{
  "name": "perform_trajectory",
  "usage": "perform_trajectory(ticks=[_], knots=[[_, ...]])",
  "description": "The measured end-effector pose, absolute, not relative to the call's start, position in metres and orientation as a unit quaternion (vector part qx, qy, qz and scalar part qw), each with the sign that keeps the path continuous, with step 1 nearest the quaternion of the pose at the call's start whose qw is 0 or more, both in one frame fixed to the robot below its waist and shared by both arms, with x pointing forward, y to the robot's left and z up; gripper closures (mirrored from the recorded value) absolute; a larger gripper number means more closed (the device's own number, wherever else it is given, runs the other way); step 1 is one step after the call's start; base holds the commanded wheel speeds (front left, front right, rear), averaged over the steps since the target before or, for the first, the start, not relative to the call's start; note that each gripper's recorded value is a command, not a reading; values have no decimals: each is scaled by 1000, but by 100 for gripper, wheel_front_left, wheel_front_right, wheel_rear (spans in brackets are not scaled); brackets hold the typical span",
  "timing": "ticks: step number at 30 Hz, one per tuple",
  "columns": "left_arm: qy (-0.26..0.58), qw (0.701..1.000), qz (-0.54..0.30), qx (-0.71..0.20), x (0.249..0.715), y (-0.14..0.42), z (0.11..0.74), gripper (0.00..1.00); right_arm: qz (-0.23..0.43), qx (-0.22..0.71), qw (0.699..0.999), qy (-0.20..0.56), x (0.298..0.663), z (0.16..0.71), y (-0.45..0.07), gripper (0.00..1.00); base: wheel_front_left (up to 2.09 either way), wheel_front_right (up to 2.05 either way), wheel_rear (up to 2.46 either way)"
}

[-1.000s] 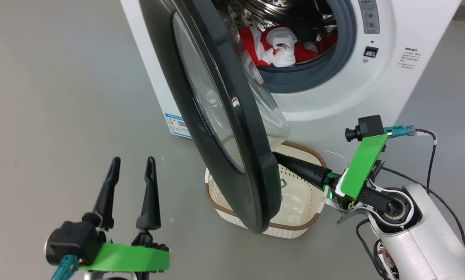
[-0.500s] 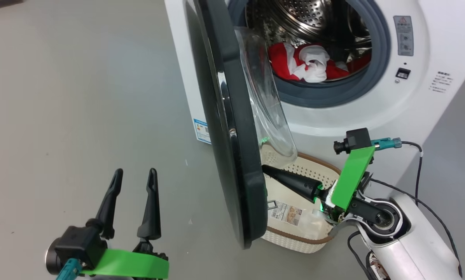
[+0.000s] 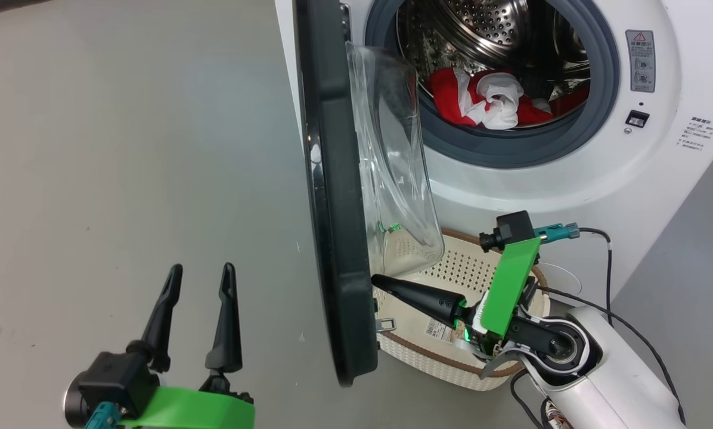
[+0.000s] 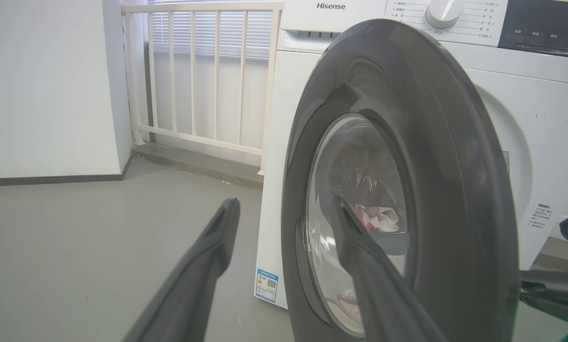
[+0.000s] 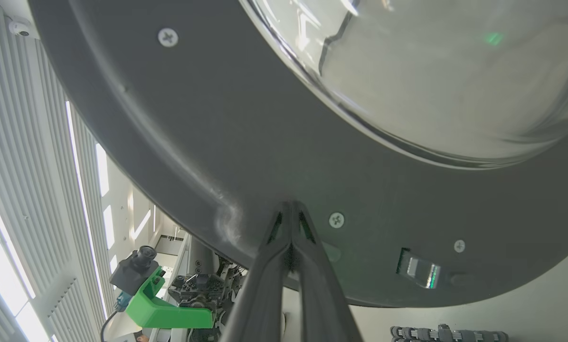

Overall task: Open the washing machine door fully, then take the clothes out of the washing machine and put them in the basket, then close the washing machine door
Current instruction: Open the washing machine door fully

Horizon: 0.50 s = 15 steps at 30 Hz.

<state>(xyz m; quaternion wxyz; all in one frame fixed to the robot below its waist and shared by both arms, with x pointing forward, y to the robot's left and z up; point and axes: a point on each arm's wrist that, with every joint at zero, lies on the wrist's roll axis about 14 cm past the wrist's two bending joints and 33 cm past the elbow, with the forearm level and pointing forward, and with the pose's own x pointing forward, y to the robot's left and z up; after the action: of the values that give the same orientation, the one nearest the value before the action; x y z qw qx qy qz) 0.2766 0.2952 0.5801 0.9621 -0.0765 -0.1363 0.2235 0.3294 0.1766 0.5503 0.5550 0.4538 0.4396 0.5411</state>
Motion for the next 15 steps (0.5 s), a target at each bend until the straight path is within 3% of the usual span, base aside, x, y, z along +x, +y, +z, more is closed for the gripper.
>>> perform_trajectory(ticks=[15], knots=[[-128,961,232,-81,274,297,574,0,548,450,549,443,328,552,187,100,0,0,0]])
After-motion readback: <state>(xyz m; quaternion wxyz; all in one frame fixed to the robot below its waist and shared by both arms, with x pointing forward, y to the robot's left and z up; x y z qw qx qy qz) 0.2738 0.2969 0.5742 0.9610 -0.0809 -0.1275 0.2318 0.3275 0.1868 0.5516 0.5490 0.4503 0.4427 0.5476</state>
